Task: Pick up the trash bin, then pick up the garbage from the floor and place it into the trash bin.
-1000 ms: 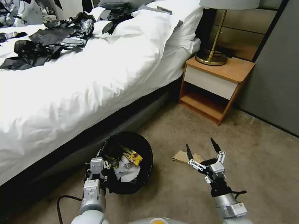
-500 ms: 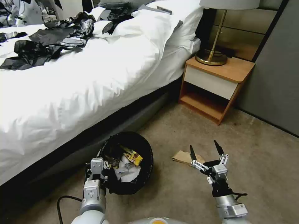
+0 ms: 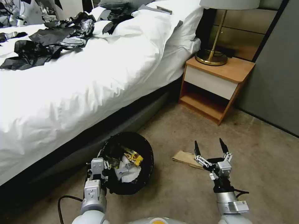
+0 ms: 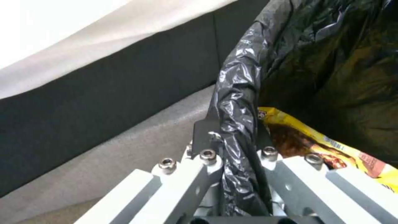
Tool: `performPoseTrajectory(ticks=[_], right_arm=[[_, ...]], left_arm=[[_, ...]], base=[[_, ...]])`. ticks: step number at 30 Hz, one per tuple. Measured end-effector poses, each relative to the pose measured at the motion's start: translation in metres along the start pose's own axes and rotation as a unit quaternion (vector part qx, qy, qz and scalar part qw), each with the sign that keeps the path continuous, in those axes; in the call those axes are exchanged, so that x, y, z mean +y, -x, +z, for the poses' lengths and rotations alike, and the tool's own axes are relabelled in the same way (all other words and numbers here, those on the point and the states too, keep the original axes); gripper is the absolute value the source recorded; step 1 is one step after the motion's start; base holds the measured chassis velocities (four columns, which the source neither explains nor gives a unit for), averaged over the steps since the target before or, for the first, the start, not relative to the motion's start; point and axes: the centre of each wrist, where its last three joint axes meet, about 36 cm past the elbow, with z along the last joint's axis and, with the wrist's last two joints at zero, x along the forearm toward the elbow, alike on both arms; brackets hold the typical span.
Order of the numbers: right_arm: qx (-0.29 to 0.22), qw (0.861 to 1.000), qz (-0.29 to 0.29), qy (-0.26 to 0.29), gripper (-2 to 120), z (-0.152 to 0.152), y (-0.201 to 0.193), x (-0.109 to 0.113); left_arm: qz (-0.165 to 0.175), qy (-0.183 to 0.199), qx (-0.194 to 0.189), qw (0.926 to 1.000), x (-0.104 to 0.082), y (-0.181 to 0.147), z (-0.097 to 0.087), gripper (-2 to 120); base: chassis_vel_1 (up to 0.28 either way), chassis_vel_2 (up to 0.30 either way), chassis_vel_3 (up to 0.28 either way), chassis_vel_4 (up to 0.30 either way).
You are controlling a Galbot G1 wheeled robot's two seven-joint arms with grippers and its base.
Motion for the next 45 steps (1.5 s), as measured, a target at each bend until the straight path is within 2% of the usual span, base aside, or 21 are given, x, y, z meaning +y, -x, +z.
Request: performPoseTrajectory(ticks=[22, 28, 32, 36, 37, 39, 40, 42, 43, 45], right_arm=[[-0.025, 0.999, -0.019, -0.012, 100, 0.003, 0.008, -0.013], [-0.034, 0.999, -0.024, -0.032, 100, 0.004, 0.015, -0.026], [-0.038, 0.997, -0.034, -0.051, 100, 0.006, 0.022, -0.040], [-0.028, 0.993, -0.085, -0.081, 100, 0.014, 0.036, -0.070], [-0.028, 0.993, -0.085, -0.081, 100, 0.014, 0.036, -0.070], [-0.015, 0.988, -0.126, -0.092, 100, 0.020, 0.045, -0.091], [-0.015, 0.988, -0.126, -0.092, 100, 0.020, 0.045, -0.091], [0.015, 0.977, -0.188, -0.102, 100, 0.032, 0.057, -0.118], [0.015, 0.977, -0.188, -0.102, 100, 0.032, 0.057, -0.118], [0.041, 0.968, -0.223, -0.104, 100, 0.045, 0.067, -0.133]], left_arm=[[0.001, 0.001, -0.002, 1.0000, 0.000, -0.002, -0.001, 1], [0.000, 0.000, -0.002, 1.0000, 0.000, -0.001, -0.001, 1], [0.000, 0.001, -0.002, 1.0000, 0.000, -0.002, -0.001, 1], [0.000, 0.001, -0.001, 1.0000, 0.000, -0.002, -0.001, 1], [0.000, 0.001, -0.001, 1.0000, 0.000, -0.002, -0.001, 1], [0.000, 0.002, -0.001, 1.0000, 0.000, -0.002, -0.001, 1], [0.000, 0.002, -0.001, 1.0000, 0.000, -0.002, -0.001, 1], [0.000, 0.003, -0.001, 1.0000, 0.000, -0.003, -0.001, 1], [0.000, 0.003, -0.001, 1.0000, 0.000, -0.003, -0.001, 1], [-0.001, 0.004, 0.000, 1.0000, 0.000, -0.004, 0.000, 1]], base=[[-0.055, 0.057, 0.057, -0.055], [0.000, 0.000, 0.000, 0.000], [0.000, 0.000, 0.000, 0.000], [0.000, 0.000, 0.000, 0.000], [0.000, 0.000, 0.000, 0.000], [0.000, 0.000, 0.000, 0.000], [0.000, 0.000, 0.000, 0.000], [0.000, 0.000, 0.000, 0.000], [0.000, 0.000, 0.000, 0.000], [0.000, 0.000, 0.000, 0.000]])
